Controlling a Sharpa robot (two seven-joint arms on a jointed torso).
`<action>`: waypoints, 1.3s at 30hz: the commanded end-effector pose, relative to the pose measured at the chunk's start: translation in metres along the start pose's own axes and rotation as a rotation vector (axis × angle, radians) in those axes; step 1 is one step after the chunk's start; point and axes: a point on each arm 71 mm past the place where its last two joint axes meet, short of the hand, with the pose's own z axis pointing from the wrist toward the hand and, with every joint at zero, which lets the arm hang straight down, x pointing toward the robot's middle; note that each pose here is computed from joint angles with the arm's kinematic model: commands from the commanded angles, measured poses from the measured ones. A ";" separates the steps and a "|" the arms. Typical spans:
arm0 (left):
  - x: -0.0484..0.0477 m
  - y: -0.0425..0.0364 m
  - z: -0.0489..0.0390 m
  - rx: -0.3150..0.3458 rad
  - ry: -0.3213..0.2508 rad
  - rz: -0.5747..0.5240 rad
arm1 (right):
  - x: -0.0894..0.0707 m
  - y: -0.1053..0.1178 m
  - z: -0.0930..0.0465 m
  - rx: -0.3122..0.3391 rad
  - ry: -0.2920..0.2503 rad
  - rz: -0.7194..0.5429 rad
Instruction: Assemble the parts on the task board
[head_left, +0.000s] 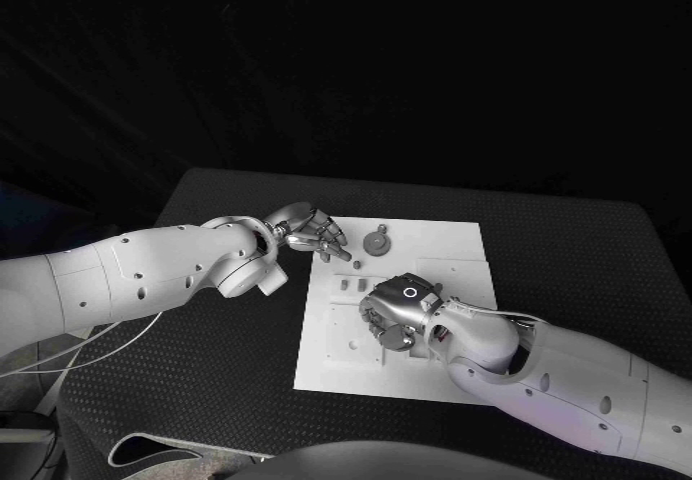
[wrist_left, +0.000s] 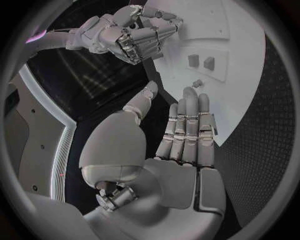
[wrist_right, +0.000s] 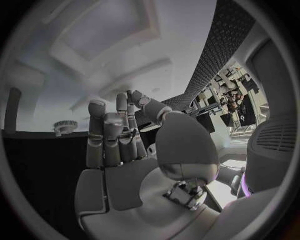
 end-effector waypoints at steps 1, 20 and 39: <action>0.0014 -0.0021 0.0003 0.010 0.012 -0.007 | 0.004 0.002 -0.001 -0.016 0.037 -0.001; 0.0017 -0.0023 0.0003 0.011 0.013 -0.007 | 0.003 0.002 0.000 -0.014 0.015 0.008; 0.0014 -0.0019 0.0003 0.008 0.013 -0.007 | 0.002 -0.002 -0.001 0.012 -0.008 0.050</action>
